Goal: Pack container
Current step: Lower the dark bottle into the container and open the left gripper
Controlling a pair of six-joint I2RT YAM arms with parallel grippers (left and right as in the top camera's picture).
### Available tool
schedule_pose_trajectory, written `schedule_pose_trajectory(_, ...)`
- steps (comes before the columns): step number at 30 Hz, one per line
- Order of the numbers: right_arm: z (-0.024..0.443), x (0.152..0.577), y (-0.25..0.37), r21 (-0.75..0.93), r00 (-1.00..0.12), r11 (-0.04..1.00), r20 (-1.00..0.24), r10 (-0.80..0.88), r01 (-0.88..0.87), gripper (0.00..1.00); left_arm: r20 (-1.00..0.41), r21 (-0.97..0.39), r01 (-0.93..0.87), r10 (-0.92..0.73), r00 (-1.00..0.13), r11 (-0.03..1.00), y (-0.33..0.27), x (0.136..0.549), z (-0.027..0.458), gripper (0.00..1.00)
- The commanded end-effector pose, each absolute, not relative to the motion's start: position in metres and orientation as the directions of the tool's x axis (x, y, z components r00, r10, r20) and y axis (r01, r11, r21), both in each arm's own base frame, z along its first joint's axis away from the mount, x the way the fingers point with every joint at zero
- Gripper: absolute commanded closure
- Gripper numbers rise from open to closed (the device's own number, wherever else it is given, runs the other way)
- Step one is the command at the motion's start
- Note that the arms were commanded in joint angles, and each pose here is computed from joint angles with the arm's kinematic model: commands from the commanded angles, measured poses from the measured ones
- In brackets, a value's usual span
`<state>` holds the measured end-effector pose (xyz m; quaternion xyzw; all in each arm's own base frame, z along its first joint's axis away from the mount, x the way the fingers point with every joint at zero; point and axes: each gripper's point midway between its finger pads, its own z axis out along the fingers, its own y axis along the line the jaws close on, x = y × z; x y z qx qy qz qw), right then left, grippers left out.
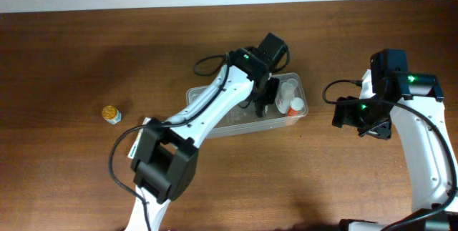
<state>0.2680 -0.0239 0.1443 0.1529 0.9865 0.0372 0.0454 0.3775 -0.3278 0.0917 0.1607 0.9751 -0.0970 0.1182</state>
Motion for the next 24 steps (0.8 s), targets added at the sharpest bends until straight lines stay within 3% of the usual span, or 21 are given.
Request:
schedule_pose_trajectory(1, 0.143, 0.266, -0.023, 0.095, -0.951, 0.951, -0.071, 0.302, 0.295, 0.18, -0.256, -0.164, 0.308, 0.261, -0.931, 0.937, -0.337, 0.376, 0.083, 0.99)
schedule_pose_trajectory(8, 0.143, 0.267, -0.023, 0.096, -0.951, 0.951, -0.071, 0.301, 0.294, 0.18, -0.271, -0.171, 0.327, 0.275, -0.922, 0.93, -0.346, 0.373, 0.084, 0.97)
schedule_pose_trajectory(9, 0.143, 0.267, -0.023, 0.096, -0.951, 0.951, -0.071, 0.302, 0.295, 0.18, -0.271, -0.17, 0.327, 0.275, -0.922, 0.929, -0.346, 0.373, 0.084, 0.93)
schedule_pose_trajectory(11, 0.143, 0.267, -0.023, 0.095, -0.951, 0.951, -0.071, 0.302, 0.295, 0.17, -0.269, -0.169, 0.327, 0.276, -0.923, 0.93, -0.346, 0.373, 0.083, 0.61)
schedule_pose_trajectory(19, 0.143, 0.266, -0.023, 0.095, -0.951, 0.951, -0.07, 0.301, 0.294, 0.17, -0.272, -0.167, 0.333, 0.281, -0.92, 0.928, -0.343, 0.372, 0.089, 0.4)
schedule_pose_trajectory(24, 0.143, 0.266, -0.023, 0.095, -0.951, 0.951, -0.069, 0.301, 0.294, 0.17, -0.363, -0.126, 0.294, 0.231, -0.902, 0.948, -0.311, 0.385, 0.154, 0.35)
